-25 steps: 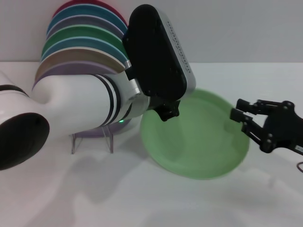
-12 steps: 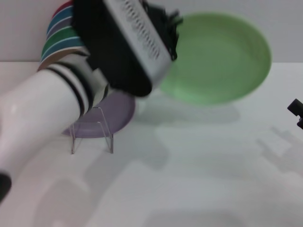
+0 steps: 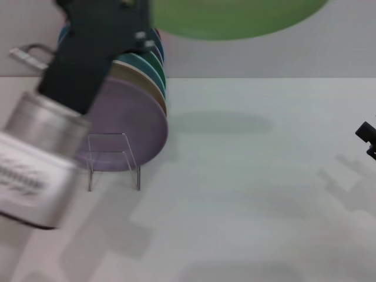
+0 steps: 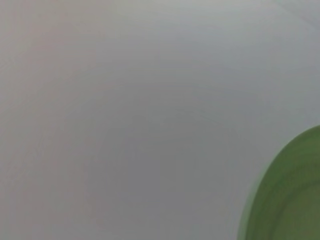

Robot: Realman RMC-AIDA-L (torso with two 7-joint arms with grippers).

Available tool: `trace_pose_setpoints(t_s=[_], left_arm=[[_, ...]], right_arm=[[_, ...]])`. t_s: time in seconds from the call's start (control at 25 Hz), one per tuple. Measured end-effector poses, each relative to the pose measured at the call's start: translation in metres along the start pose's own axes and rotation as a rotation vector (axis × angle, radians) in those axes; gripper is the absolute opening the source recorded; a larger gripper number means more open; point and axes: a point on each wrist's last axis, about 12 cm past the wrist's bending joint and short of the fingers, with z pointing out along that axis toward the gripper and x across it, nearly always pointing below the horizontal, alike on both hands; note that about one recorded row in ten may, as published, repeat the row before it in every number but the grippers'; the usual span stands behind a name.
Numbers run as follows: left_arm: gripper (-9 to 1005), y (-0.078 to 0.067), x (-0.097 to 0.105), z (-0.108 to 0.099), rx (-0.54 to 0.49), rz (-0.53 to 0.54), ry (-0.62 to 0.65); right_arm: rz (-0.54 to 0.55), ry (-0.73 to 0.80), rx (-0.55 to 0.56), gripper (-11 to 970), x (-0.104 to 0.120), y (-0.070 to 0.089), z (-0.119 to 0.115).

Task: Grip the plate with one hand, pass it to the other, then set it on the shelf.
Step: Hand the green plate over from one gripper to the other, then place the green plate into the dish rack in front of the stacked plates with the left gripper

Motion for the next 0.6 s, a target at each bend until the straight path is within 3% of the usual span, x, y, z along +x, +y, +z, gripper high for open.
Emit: trace_pose_setpoints(t_s=[0.08, 0.12, 0.24, 0.32, 0.6], left_arm=[[42, 0.007, 0.011, -0.01, -0.003, -0.086, 0.037], [42, 0.015, 0.028, -0.026, -0.023, -0.165, 0.098], [43, 0.019, 0.041, -0.041, -0.044, -0.193, 0.139], [44, 0.025, 0.056, -0.065, -0.073, -0.258, 0.178], [46, 0.033, 0.062, -0.108, -0.139, -0.309, 0.17]], right_arm=[[0.0, 0.001, -0.003, 625, 0.0, 0.0, 0.001], [0.007, 0.003, -0.003, 625, 0.0, -0.001, 0.002], [0.013, 0.006, -0.001, 624, 0.0, -0.001, 0.002], [0.018, 0.007, 0.001, 625, 0.0, -0.001, 0.002], [0.038, 0.008, -0.001, 629, 0.0, -0.002, 0.002]])
